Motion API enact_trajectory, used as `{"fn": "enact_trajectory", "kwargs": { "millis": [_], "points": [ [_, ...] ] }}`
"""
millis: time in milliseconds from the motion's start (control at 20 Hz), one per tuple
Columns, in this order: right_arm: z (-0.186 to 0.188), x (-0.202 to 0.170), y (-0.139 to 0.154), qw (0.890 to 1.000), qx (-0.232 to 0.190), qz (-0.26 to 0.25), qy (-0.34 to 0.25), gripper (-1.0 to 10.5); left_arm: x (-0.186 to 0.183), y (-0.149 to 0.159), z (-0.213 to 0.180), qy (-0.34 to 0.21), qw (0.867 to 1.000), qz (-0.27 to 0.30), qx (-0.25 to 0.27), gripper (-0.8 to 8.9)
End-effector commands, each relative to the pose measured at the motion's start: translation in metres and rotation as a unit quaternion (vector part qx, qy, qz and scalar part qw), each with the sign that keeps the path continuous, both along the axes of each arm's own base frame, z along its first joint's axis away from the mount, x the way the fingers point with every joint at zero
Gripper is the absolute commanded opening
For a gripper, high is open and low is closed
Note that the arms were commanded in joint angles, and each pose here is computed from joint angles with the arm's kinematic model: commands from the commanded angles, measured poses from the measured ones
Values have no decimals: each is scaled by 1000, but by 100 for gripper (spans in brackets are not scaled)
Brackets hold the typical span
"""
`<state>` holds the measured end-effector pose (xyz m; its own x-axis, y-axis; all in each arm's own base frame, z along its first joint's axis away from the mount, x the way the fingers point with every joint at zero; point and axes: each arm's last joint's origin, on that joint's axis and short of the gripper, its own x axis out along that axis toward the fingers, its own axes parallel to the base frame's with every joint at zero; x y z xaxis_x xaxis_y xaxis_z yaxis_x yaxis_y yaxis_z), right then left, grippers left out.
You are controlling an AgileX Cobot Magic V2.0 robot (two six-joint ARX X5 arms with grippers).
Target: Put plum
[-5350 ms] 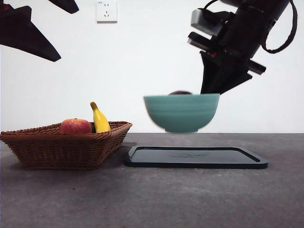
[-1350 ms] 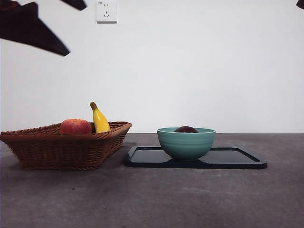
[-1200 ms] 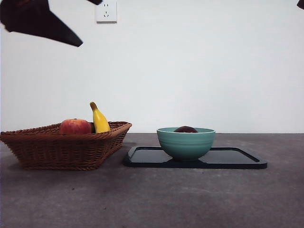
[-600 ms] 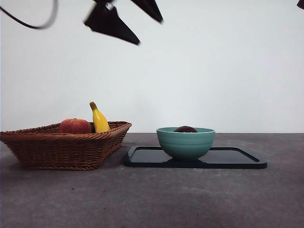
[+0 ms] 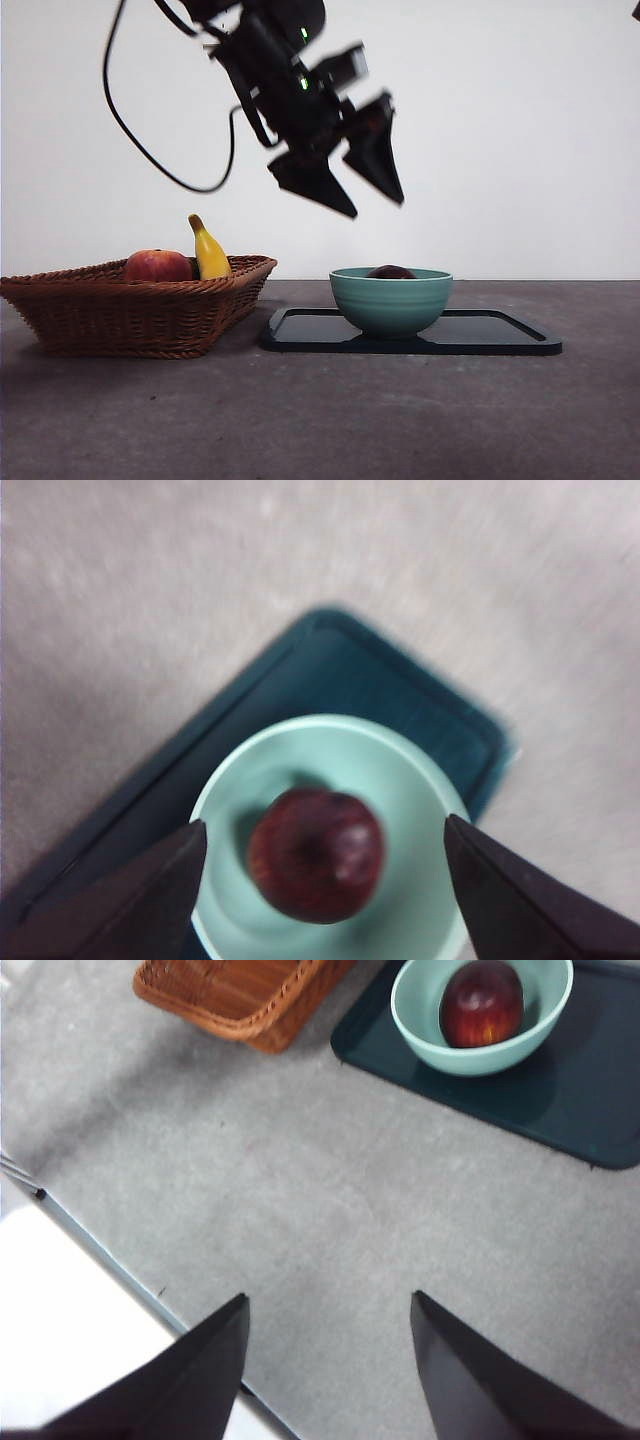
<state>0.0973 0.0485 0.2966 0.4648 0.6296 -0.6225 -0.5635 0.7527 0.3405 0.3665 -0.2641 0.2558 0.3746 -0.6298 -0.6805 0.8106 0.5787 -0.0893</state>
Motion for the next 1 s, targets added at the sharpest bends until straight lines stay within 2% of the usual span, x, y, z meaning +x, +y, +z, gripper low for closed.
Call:
{"fn": "enact_trajectory", "kwargs": {
  "millis": [50, 350, 650, 1000],
  "points": [
    [2, 0, 1, 1000, -1, 7, -6, 256, 4, -14, -12, -32, 999, -29, 24, 378],
    [2, 0, 1, 1000, -1, 7, -5, 256, 6, -29, -34, -48, 996, -52, 44, 377],
    [2, 0, 1, 1000, -1, 7, -5, 256, 9, -33, -56, -30, 996, -57, 59, 377],
    [2, 0, 1, 1000, -1, 7, -5, 256, 8, -36, -60, -26, 996, -62, 63, 375]
  ]
}}
